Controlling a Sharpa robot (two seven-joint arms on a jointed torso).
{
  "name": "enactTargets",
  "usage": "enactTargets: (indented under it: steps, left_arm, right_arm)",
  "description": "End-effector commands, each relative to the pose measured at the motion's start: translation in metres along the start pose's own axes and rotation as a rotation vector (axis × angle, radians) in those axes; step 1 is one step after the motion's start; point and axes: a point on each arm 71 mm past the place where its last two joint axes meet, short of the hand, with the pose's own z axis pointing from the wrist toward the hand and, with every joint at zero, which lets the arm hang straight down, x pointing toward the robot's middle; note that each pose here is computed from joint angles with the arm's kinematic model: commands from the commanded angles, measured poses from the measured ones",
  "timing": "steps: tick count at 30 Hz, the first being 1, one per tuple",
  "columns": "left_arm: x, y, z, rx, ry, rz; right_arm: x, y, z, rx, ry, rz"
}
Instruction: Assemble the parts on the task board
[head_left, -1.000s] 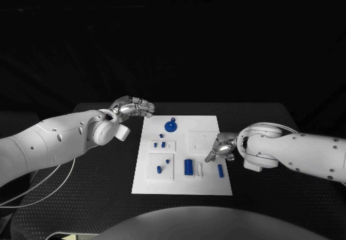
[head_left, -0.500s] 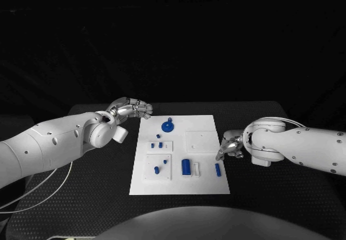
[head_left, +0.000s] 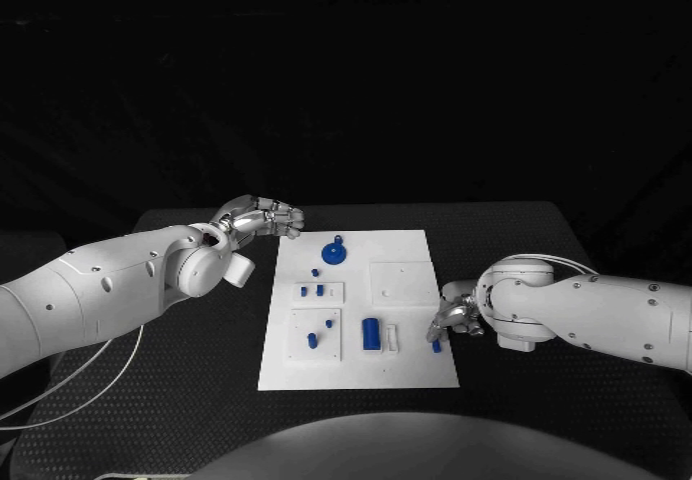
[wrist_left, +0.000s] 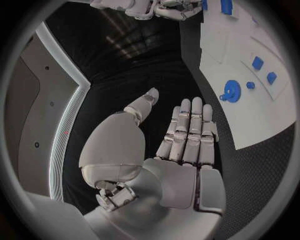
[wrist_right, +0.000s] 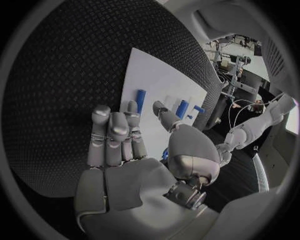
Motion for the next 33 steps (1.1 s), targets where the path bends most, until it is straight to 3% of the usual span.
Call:
enactTargets:
  steps: [1, 11, 25, 33]
  left_arm:
    - [0.0013, -0.002, 0.0002, 0.014, 0.009, -0.008]
    - [0.0002, -0.0027, -0.0006, 0.014, 0.007, -0.008]
    - [0.0007, -0.0027, -0.0003, 0.012, 0.011, -0.008]
    - [0.0001, -0.0026, -0.0007, 0.011, 0.01, -0.008]
  right_arm:
    - [0.002, 0.001, 0.002, 0.012, -0.012, -0.026]
    - [0.007, 0.004, 0.006, 0.017, -0.022, -0.085]
    - [0.005, 0.018, 0.009, 0.01, -0.136, -0.201]
    - [0.008, 0.023, 0.008, -0.001, -0.14, -0.222]
